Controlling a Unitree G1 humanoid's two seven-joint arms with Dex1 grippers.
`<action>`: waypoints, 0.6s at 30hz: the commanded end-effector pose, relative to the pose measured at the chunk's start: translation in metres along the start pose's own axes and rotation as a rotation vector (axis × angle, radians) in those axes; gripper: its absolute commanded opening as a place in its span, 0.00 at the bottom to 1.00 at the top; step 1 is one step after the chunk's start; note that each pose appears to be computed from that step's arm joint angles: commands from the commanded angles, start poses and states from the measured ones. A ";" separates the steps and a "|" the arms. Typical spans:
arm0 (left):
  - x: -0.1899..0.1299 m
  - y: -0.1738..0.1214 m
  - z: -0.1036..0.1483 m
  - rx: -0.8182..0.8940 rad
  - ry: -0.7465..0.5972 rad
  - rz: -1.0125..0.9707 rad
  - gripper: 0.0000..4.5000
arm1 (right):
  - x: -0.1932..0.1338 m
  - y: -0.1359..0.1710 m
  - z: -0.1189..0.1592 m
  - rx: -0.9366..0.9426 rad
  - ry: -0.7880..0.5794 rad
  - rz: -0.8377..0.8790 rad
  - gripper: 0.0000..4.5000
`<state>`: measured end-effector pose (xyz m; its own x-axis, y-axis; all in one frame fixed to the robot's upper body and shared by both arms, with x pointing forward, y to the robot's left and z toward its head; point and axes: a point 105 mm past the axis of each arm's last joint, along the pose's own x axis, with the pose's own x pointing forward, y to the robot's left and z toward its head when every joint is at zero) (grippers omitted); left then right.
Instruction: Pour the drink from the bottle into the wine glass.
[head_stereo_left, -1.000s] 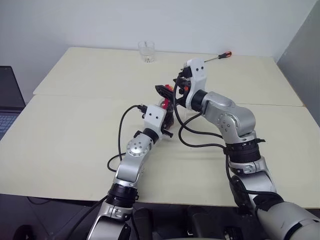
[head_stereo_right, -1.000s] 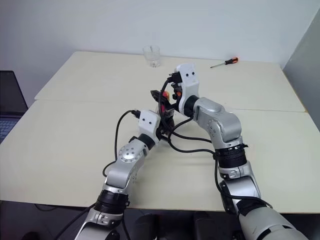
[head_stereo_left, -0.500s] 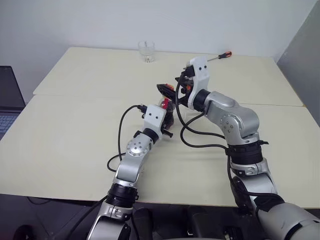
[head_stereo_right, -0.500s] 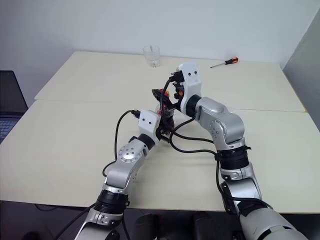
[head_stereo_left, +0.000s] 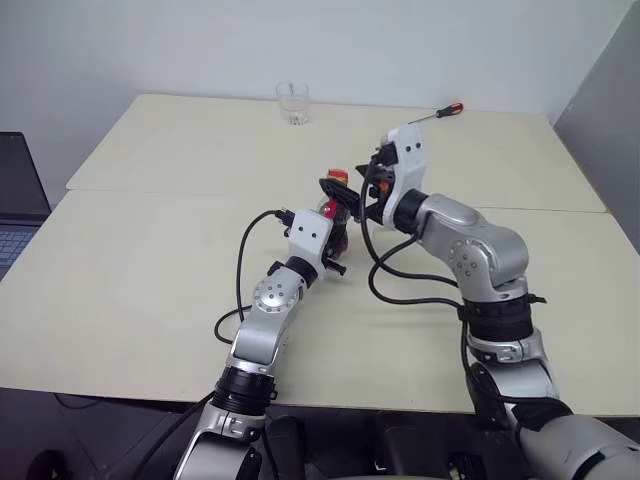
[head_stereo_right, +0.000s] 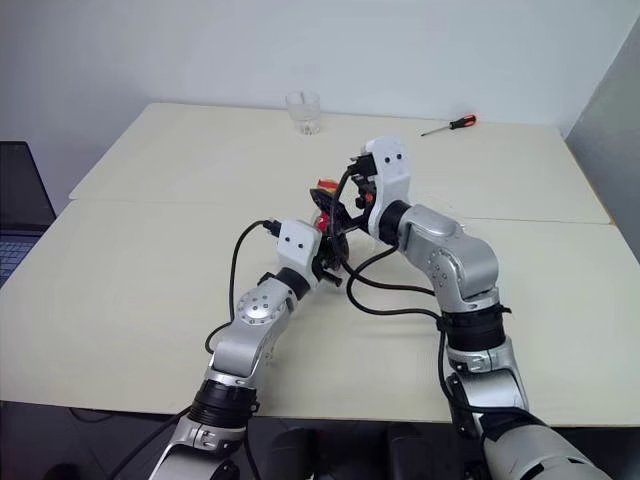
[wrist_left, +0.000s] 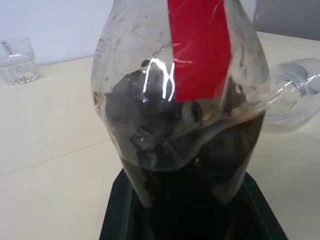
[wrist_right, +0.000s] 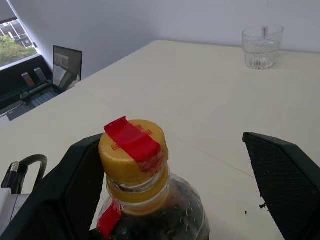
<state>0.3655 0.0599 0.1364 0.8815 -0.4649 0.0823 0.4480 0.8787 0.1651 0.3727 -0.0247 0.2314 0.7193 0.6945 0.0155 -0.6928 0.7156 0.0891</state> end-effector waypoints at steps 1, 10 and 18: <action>0.001 -0.001 0.023 0.011 -0.085 -0.004 0.16 | -0.005 0.002 0.017 -0.027 -0.058 0.003 0.87; 0.000 -0.001 0.022 0.011 -0.083 -0.002 0.16 | -0.006 0.009 0.017 -0.043 -0.055 0.039 0.28; 0.000 -0.001 0.022 0.010 -0.080 -0.002 0.15 | -0.009 0.011 0.020 -0.056 -0.072 0.060 0.28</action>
<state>0.3647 0.0572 0.1358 0.8776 -0.4728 0.0793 0.4560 0.8742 0.1668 0.3628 -0.0178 0.2353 0.6703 0.7415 0.0291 -0.7413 0.6674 0.0710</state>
